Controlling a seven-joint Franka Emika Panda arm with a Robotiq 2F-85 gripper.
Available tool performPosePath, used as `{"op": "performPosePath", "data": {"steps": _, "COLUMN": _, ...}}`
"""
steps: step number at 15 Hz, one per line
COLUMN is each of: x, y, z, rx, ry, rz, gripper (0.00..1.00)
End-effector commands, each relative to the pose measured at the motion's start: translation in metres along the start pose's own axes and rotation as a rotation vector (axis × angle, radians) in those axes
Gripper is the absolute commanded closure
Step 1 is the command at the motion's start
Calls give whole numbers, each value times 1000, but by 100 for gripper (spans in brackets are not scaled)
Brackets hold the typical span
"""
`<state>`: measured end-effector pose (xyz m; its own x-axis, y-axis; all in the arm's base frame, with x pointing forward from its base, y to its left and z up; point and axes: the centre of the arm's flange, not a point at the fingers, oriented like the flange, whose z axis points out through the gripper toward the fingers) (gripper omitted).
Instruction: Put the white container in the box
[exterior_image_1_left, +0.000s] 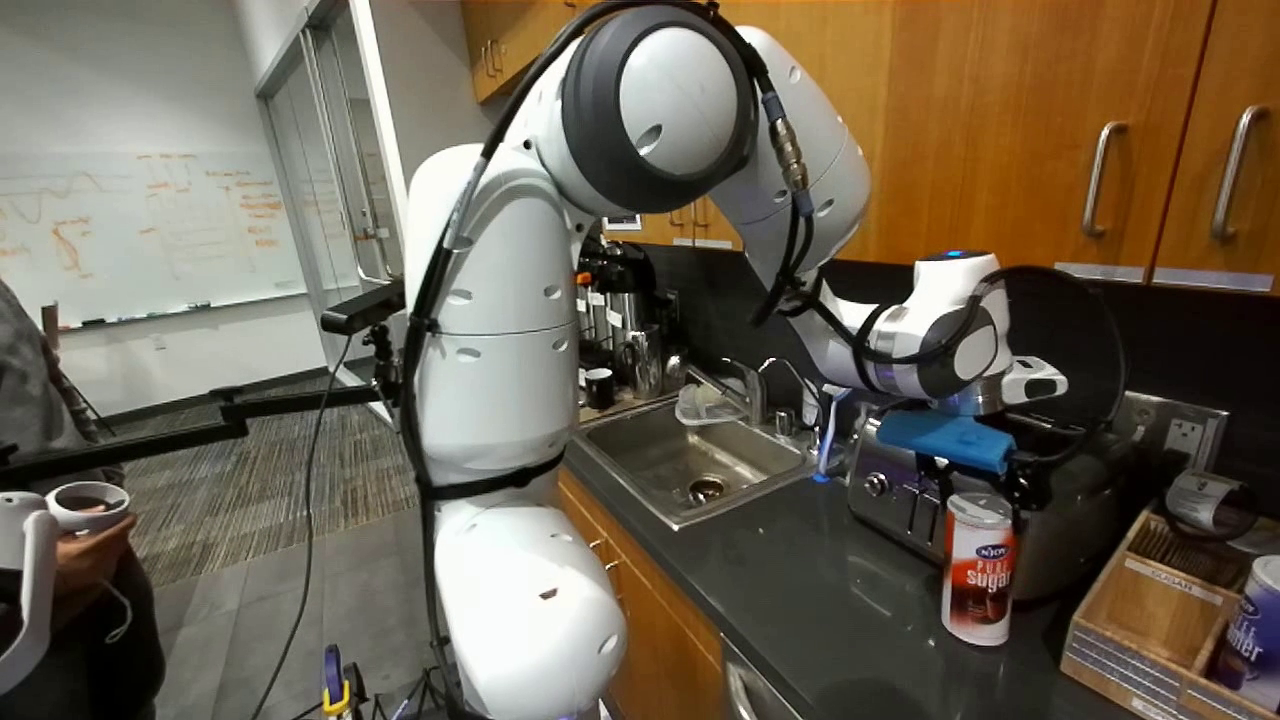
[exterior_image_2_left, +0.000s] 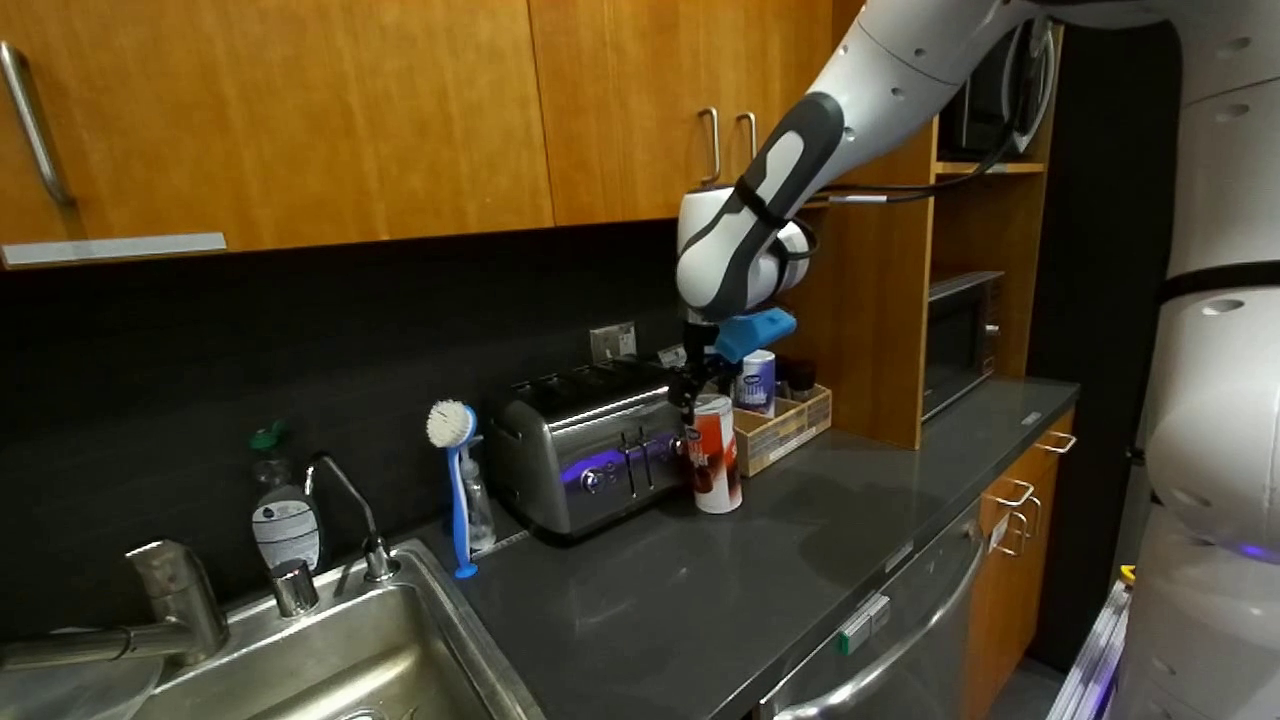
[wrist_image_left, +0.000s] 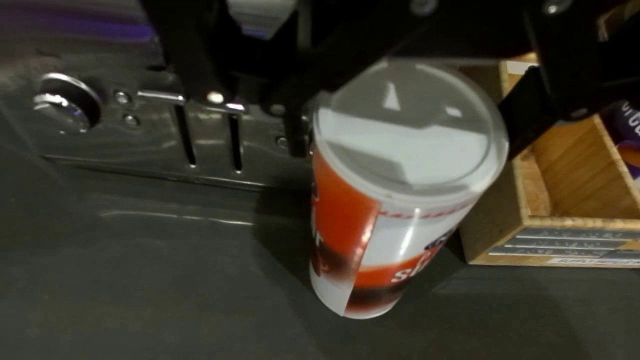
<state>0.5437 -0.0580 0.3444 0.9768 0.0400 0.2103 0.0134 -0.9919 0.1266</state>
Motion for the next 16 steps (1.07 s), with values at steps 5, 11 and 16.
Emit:
{"op": "performPosePath", "data": {"steps": 5, "x": -5, "y": 2, "z": -16, "rx": 51, "ry": 6, "rz": 50, "gripper": 33}}
{"op": "performPosePath", "data": {"steps": 11, "x": -3, "y": 21, "z": -14, "rx": 46, "ry": 3, "rz": 93, "gripper": 33}}
{"op": "performPosePath", "data": {"steps": 16, "x": -19, "y": 4, "z": -44, "rx": 29, "ry": 18, "rz": 63, "gripper": 33}}
